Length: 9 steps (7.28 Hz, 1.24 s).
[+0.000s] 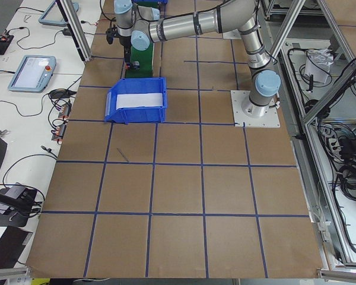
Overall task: Transport two buttons from left to right
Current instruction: 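Carry the red-capped button to the conveyor and release it, then move the left gripper back into the bin over the yellow-capped button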
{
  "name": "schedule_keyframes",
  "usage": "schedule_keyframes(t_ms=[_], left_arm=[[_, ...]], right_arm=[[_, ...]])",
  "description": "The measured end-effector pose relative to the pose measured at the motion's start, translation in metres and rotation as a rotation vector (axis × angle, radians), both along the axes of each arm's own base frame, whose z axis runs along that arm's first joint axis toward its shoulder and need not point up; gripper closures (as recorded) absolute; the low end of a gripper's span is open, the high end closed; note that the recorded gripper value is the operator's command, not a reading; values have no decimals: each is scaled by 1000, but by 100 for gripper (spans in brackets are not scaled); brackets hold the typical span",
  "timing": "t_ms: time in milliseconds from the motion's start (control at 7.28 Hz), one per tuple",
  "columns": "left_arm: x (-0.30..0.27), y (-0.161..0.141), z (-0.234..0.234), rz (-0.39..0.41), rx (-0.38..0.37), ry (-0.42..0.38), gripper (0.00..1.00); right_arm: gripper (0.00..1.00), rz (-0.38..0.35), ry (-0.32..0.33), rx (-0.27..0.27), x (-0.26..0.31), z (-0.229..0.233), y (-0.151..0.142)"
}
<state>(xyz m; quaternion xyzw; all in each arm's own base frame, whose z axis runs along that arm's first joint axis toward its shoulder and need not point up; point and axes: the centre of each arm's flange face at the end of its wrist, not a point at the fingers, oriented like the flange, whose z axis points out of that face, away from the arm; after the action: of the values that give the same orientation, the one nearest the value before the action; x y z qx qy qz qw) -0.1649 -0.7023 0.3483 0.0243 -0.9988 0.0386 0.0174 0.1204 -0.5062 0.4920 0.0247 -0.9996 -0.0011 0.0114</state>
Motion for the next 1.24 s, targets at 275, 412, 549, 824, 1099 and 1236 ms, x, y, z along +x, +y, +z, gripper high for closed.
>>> schedule_keyframes(t_ms=[275,412,549,824,1099,1236], left_arm=[[70,-2,37,-113,28,-16,0],[107,1,45,-179,47,-21,0],[140,5,47,-257,72,-28,0],[174,11,43,-412,122,-79,0],[190,17,26,-573,159,-88,0],[196,18,21,-677,158,-87,0]], right_arm=[[0,1,0,1,0,0,0],[0,1,0,2,0,0,0],[0,1,0,3,0,-1,0],[0,4,0,6,0,-2,0],[0,9,0,10,0,-4,1],[0,10,0,14,0,-7,1]])
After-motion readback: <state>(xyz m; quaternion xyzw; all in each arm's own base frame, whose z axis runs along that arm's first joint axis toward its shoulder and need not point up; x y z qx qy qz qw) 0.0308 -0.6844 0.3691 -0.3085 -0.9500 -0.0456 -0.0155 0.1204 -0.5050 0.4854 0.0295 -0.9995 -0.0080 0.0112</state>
